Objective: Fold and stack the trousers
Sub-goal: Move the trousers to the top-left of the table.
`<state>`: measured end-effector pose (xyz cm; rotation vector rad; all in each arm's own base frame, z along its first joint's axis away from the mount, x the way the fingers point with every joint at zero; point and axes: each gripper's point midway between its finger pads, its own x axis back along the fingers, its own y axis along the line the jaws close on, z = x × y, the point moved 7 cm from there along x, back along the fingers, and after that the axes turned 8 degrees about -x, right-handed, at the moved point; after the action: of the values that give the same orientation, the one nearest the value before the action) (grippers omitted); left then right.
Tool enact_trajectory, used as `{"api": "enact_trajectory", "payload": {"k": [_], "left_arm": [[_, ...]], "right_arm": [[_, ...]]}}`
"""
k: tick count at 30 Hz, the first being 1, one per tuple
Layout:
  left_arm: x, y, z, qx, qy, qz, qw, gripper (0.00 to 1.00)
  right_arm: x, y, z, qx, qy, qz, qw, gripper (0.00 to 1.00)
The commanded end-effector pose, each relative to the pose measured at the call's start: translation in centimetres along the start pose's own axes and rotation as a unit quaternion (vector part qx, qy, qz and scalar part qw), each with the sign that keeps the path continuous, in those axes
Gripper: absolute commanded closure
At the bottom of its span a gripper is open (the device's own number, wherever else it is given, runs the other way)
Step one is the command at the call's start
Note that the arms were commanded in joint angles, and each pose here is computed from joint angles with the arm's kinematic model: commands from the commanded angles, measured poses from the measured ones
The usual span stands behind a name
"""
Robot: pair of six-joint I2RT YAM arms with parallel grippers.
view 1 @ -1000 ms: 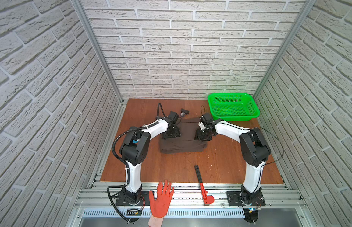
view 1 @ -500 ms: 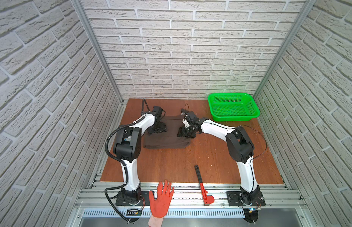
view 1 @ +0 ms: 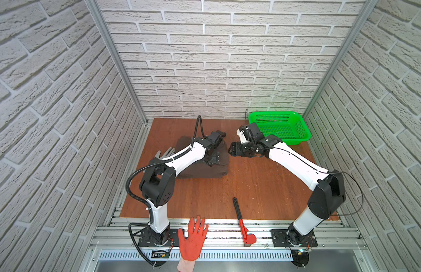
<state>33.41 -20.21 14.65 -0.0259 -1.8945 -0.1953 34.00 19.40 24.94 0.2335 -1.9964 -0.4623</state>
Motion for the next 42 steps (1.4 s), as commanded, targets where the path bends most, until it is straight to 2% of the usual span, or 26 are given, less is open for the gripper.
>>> {"api": "enact_trajectory", "payload": {"k": [1, 6, 12, 17, 22, 31, 36, 39, 42], "left_arm": [[-2.9, 1.7, 0.3, 0.012, 0.022, -0.040, 0.999, 0.02], [-6.3, 3.2, 0.2, -0.007, 0.076, -0.036, 0.996, 0.03], [-7.2, 8.8, -1.4, -0.001, 0.105, -0.053, 0.993, 0.05], [-7.9, 12.1, -4.6, -0.007, 0.102, -0.057, 0.993, 0.05], [-9.8, 15.6, -7.3, 0.024, 0.102, -0.057, 0.993, 0.04], [-12.8, 19.4, -12.5, 0.033, 0.086, -0.044, 0.995, 0.03], [-11.7, 20.0, -14.6, 0.021, 0.060, -0.033, 0.997, 0.03], [-8.9, 19.5, -15.6, 0.009, 0.024, -0.033, 0.999, 0.02], [-4.3, 18.9, -16.4, 0.006, -0.036, -0.033, 0.999, 0.02]], "right_arm": [[0.5, -2.1, 0.7, 0.005, 0.005, 0.034, 0.999, 0.26], [0.0, -4.1, 1.3, -0.014, 0.005, 0.041, 0.999, 0.27], [-1.0, -5.2, 1.9, -0.024, 0.015, 0.047, 0.999, 0.27], [-1.5, -5.0, 1.7, -0.027, 0.017, 0.043, 0.999, 0.27], [-1.7, -4.9, 1.6, -0.028, 0.019, 0.039, 0.999, 0.27], [-2.6, -5.4, 1.6, -0.029, 0.032, 0.048, 0.998, 0.27], [-2.7, -5.9, 1.3, -0.032, 0.030, 0.052, 0.998, 0.27], [-2.4, -6.0, 1.1, -0.032, 0.024, 0.053, 0.998, 0.27], [-1.8, -6.1, 0.7, -0.031, 0.012, 0.054, 0.998, 0.27]]}}
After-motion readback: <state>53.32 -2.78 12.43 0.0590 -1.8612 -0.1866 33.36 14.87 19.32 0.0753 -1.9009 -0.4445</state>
